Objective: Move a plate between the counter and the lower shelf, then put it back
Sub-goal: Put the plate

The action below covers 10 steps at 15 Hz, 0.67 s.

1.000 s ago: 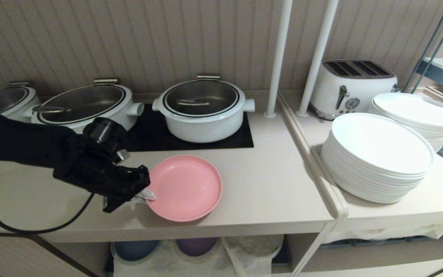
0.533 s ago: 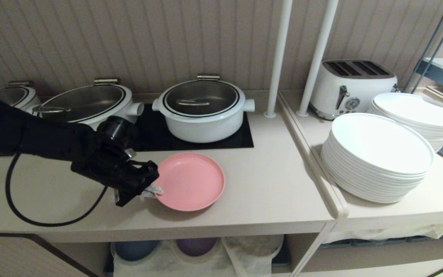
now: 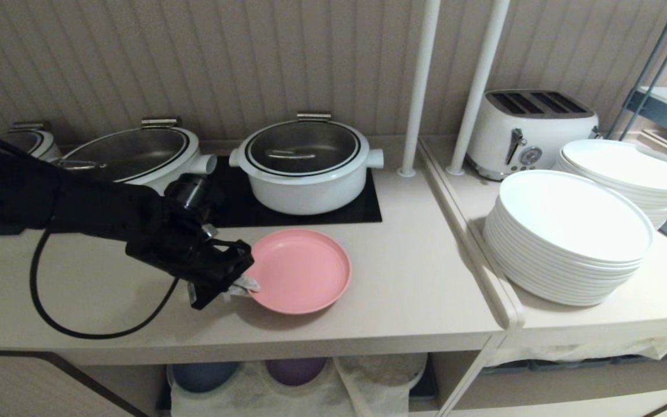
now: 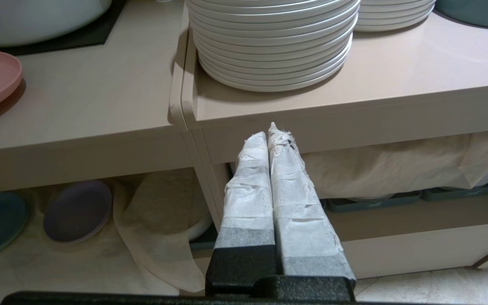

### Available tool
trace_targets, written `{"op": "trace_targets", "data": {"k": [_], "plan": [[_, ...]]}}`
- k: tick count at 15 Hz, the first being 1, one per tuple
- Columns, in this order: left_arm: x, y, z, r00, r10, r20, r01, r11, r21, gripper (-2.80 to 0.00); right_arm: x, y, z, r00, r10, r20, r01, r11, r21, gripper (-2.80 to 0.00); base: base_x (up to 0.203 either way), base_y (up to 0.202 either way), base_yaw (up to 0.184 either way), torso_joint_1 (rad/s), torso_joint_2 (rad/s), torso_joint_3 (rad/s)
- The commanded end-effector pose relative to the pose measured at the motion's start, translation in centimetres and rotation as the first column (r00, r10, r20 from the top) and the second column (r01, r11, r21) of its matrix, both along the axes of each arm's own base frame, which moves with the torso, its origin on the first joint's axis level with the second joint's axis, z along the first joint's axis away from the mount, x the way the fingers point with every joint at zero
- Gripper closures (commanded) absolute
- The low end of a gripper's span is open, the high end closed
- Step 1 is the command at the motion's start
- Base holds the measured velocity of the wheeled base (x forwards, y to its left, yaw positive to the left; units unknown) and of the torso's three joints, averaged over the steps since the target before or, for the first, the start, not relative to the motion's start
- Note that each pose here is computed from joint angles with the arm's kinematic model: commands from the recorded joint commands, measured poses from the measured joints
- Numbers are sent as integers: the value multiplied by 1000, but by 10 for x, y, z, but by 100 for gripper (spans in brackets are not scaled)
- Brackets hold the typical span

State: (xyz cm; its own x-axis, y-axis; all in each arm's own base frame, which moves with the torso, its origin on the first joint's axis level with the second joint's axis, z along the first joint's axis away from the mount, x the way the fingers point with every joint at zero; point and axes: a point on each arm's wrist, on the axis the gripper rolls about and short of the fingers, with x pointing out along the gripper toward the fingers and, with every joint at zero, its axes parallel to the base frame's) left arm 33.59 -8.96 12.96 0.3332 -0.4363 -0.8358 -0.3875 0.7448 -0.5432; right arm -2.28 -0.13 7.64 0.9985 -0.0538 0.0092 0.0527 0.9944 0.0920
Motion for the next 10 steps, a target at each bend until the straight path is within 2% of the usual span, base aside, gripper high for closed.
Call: {"op": "trace_targets", "data": {"k": [1, 10], "plan": [[-1, -3, 0, 1000, -3, -7, 3, 1000, -4, 0, 0, 0, 0, 1000, 0, 2, 0, 1000, 0, 0, 0, 0, 0, 0, 0, 0], [3, -6, -9, 1000, -7, -24, 7, 1000, 2, 0, 0, 0, 0, 1000, 0, 2, 0, 1000, 0, 0, 0, 0, 0, 0, 0, 0]]}}
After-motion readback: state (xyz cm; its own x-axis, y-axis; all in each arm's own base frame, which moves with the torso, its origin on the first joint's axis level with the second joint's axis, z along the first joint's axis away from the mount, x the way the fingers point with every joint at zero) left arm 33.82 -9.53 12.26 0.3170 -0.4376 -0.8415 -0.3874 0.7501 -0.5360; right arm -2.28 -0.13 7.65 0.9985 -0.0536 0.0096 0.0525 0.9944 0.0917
